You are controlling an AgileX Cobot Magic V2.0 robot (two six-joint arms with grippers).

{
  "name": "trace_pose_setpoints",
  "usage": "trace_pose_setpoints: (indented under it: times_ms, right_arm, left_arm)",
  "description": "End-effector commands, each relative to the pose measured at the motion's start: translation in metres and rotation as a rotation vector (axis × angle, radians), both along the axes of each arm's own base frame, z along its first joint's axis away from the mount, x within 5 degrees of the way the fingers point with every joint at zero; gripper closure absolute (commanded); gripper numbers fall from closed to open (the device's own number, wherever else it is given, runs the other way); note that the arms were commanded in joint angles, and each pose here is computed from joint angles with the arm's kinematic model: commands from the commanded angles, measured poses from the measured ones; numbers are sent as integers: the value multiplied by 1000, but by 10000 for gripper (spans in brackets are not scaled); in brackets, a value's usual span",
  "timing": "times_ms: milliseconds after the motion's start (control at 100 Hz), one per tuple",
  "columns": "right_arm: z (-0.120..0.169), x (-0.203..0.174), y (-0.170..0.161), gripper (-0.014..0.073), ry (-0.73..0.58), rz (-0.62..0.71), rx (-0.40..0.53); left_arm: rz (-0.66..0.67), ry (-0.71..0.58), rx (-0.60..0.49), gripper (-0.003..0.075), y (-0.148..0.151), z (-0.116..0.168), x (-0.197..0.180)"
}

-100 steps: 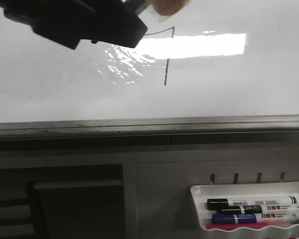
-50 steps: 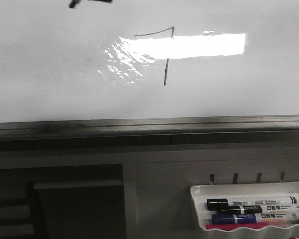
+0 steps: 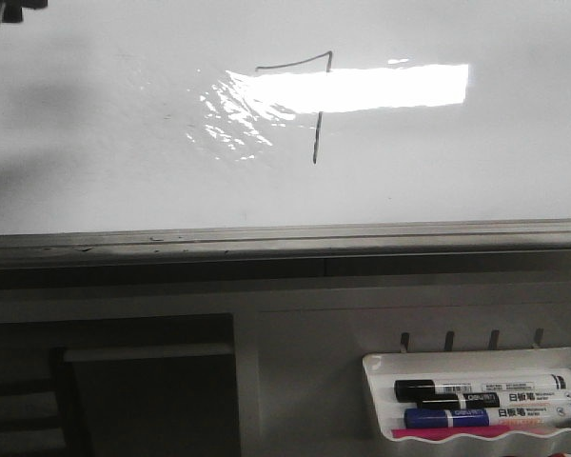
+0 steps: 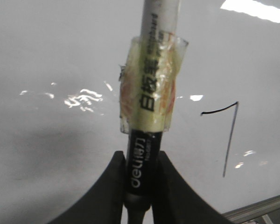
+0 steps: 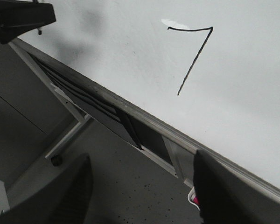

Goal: Write number 7 on whiteboard

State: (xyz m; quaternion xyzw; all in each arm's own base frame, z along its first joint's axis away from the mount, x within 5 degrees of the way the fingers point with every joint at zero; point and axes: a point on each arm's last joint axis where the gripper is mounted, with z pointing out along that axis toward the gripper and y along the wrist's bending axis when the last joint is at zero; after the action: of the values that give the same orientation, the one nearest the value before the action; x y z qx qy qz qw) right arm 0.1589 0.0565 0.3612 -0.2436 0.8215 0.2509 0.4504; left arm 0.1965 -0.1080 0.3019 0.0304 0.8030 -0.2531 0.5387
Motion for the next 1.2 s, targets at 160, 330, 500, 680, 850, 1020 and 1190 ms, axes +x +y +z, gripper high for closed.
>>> trace_pose_setpoints:
  times_ms: [160,330,500,680,850,1020,1190]
  right_arm:
    - [12,-1,0,182,-43,-24,50]
    - [12,-1,0,182,-43,-24,50]
    - [12,-1,0,183,-44,-25,50]
    - [13,0,-1,188,-52,-36,51]
    - [13,0,-1,188,-53,-38,51]
    - [13,0,0,188,-52,-36,53]
    - [13,-1,0,188,-41,-30,56]
  left_arm:
    - [76,55,35,741,-11,-18,33]
    - [95,77,47,741,-17,-25,47]
    - [121,53,46,741,-17,-22,52]
    - [135,40,48,740,-16,-21,53]
    - [139,37,48,740,-15,-21,53]
    - [136,39,48,732,-16,-21,53]
    - [125,49,47,482,-17,-22,53]
